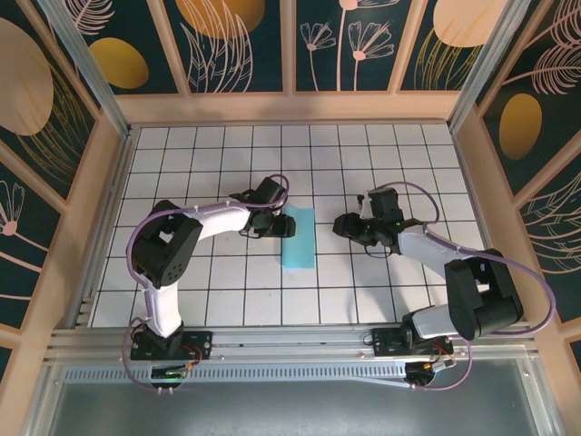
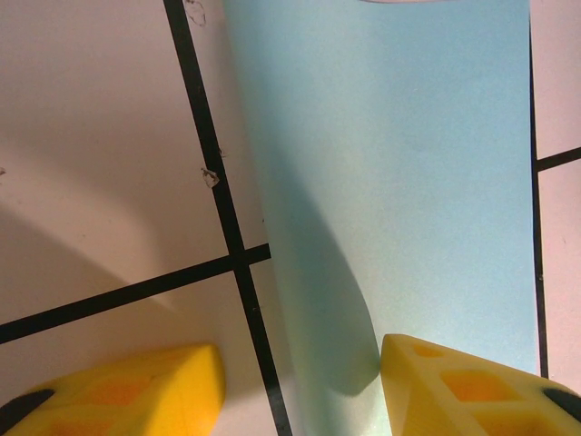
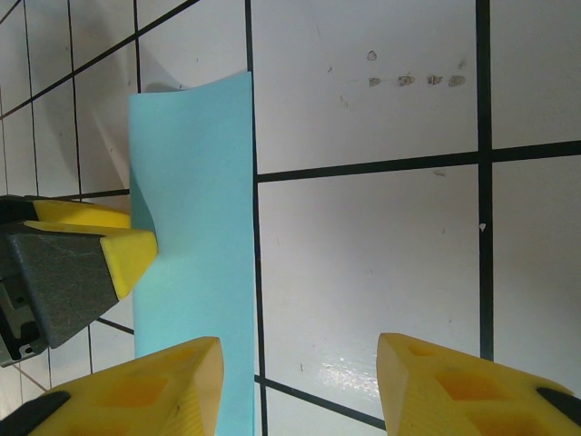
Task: Fold a paper plane with a square sheet of paper (fold left side to right side)
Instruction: Hold the square sheet of paper at the center of the table.
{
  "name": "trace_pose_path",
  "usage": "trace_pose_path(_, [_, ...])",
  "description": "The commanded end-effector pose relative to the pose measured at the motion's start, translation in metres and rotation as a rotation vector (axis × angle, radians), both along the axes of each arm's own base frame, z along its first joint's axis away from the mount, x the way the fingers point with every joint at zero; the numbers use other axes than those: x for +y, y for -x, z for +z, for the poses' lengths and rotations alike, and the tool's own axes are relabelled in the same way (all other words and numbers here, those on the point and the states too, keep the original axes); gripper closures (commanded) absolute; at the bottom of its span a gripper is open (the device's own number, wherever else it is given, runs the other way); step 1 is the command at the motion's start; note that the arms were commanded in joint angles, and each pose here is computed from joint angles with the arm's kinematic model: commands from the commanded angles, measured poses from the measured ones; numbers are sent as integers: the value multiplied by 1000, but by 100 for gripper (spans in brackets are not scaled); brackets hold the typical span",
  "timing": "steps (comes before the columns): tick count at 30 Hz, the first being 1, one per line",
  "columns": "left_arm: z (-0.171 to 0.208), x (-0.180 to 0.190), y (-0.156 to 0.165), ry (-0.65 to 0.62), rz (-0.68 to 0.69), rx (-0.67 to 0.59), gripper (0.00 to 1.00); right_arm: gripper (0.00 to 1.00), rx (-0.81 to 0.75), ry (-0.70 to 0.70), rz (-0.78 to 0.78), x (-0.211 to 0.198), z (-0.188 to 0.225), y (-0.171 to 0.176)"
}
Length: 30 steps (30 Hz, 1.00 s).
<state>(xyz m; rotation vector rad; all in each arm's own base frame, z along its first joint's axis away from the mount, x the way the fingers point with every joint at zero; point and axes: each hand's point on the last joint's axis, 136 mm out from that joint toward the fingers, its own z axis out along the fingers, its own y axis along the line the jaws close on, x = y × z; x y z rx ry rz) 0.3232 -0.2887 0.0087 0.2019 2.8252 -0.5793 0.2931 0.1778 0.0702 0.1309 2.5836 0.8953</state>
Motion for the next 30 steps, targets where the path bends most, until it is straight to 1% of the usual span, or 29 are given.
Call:
trace_pose_path(1, [-71, -9, 27, -37, -57, 94, 48, 52, -2, 0, 15, 0, -4, 1])
trace_pose_path(10, [-70, -7, 25, -51, -53, 86, 48, 52, 4, -10, 24, 3, -5, 2])
trace_pose_path(15, [-71, -6, 26, -52, -49, 90, 48, 53, 8, -54, 46, 13, -2, 2])
trace_pose_path(19, [-70, -5, 25, -53, -47, 86, 48, 68, 32, -105, 106, 36, -3, 8])
trace_pose_path(21, [-70, -5, 25, -53, -45, 86, 48, 79, 42, -130, 133, 50, -5, 11])
trace_pose_path(23, [-71, -5, 26, -55, -45, 88, 48, 91, 49, -165, 152, 64, -6, 11])
trace_pose_path(25, [-71, -5, 26, -54, -44, 89, 48, 100, 63, -178, 169, 74, -10, 12])
trace_pose_path(30, [-71, -5, 26, -55, -43, 87, 48, 100, 85, -168, 199, 94, -20, 10])
